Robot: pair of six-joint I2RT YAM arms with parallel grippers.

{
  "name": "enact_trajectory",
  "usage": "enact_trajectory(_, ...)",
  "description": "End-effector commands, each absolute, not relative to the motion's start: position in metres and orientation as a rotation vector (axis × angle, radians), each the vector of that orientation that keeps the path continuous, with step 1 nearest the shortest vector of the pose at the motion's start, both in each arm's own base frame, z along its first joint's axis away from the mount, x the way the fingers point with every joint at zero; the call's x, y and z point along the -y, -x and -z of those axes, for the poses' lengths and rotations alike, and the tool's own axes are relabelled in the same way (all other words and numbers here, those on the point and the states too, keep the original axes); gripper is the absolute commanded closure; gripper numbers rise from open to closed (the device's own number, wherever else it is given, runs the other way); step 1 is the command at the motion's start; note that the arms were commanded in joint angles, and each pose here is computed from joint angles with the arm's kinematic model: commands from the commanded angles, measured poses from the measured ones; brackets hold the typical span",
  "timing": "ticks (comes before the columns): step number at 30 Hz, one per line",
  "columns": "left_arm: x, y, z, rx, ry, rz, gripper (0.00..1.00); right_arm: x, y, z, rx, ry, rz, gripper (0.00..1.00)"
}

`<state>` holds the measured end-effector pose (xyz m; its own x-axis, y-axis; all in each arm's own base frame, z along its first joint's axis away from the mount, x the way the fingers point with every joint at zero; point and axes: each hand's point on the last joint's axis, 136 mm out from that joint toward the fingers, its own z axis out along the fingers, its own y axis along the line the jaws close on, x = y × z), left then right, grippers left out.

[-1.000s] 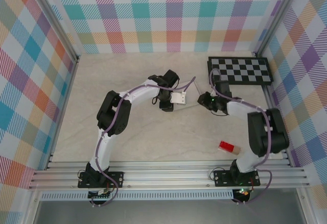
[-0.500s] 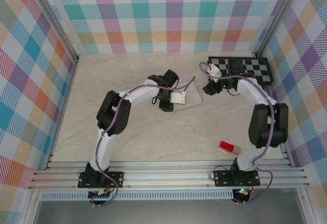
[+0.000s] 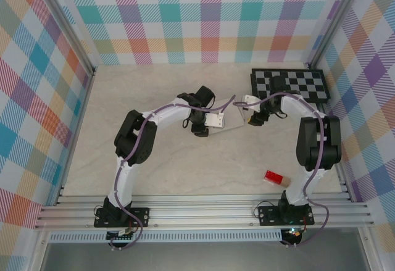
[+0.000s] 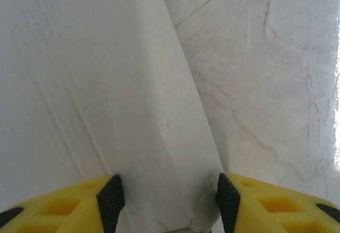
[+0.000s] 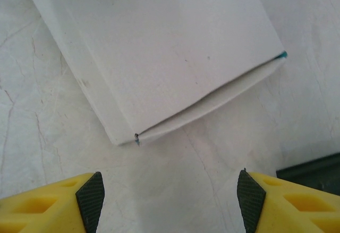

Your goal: Fold the paper box

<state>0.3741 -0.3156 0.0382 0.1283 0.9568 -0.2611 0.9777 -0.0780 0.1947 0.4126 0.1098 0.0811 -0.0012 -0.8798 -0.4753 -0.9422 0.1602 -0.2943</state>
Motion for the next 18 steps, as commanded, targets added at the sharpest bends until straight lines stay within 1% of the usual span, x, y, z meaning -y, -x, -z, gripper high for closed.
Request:
enact_trajectory(1, 0.273, -0.325, 0.026, -2.070, -2.314, 0.153, 0.45, -0.123, -0.417, -0.067, -1.718, 1.881, -0.063, 0.30)
enact_trajectory(7, 0.270, -0.324, 0.029, -2.064, -2.330, 0.126, 0.47, -0.133, -0.429, -0.053, -1.614, 1.961, 0.036, 0.30)
enact_trajectory(15, 0.269, -0.323, 0.032, -2.060, -2.338, 0.120, 0.48, -0.132, -0.412, -0.028, -1.506, 2.094, 0.041, 0.29)
enact_trajectory(18, 0.269, -0.322, 0.032, -2.053, -2.342, 0.133, 0.49, -0.133, -0.411, -0.019, -1.486, 2.121, 0.070, 0.31)
